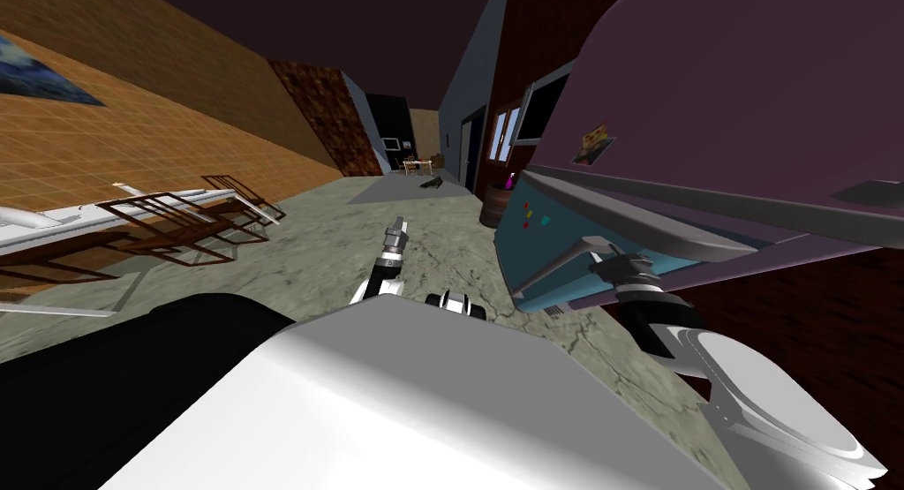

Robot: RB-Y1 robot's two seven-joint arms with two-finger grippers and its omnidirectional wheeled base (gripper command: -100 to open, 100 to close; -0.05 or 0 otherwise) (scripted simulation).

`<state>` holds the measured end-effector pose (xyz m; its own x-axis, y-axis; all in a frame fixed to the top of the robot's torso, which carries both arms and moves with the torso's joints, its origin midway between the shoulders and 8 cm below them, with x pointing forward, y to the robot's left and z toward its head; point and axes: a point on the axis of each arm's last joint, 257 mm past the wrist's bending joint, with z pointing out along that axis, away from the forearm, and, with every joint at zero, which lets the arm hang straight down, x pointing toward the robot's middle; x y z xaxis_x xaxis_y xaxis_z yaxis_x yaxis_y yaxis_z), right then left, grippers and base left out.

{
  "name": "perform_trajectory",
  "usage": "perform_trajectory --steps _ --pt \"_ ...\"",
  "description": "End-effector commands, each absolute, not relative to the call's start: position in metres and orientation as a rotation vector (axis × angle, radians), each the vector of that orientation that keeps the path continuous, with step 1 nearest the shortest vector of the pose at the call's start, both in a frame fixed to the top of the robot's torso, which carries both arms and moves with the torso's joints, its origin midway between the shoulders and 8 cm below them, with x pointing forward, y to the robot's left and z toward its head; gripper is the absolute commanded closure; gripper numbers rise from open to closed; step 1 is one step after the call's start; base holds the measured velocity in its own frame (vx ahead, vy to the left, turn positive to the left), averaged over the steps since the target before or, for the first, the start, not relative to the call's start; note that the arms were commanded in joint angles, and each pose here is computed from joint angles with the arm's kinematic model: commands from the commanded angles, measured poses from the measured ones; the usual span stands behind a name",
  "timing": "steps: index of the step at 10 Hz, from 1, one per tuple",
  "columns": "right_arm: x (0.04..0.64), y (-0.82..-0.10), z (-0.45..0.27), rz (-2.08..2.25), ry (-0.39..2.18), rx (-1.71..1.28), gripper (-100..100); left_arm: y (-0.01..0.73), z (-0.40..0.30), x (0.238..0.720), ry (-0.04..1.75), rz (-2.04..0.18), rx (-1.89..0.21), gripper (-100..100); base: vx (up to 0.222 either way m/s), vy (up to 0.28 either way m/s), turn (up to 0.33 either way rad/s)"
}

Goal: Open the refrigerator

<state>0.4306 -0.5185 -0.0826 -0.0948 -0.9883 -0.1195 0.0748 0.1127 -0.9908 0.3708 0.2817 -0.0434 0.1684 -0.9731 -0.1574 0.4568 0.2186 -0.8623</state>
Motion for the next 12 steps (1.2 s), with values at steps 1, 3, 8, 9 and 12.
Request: perform_trajectory --steps 1,3,8,9,12 --pt "0.425 -0.535 -0.087 -1.249 1.318 -0.998 100 0.282 -0.043 0.371 0.845 -1.173 -0.767 0 0.097 0.322 -0.038" --pt "0.419 -0.556 -0.086 -1.288 1.352 -0.968 100 0.282 -0.043 0.371 0.845 -1.173 -0.767 0 0.105 0.400 -0.047" --pt "0.408 -0.587 -0.084 -1.347 1.399 -0.922 100 0.282 -0.043 0.371 0.845 -1.173 -0.767 0 0.076 0.326 -0.024" --pt "0.403 -0.597 -0.083 -1.366 1.415 -0.905 100 0.282 -0.043 0.371 0.845 -1.173 -0.767 0 0.098 0.306 -0.011" --pt "0.394 -0.613 -0.085 -1.396 1.446 -0.882 100 0.282 -0.043 0.371 0.846 -1.172 -0.767 0 0.084 0.234 -0.023"
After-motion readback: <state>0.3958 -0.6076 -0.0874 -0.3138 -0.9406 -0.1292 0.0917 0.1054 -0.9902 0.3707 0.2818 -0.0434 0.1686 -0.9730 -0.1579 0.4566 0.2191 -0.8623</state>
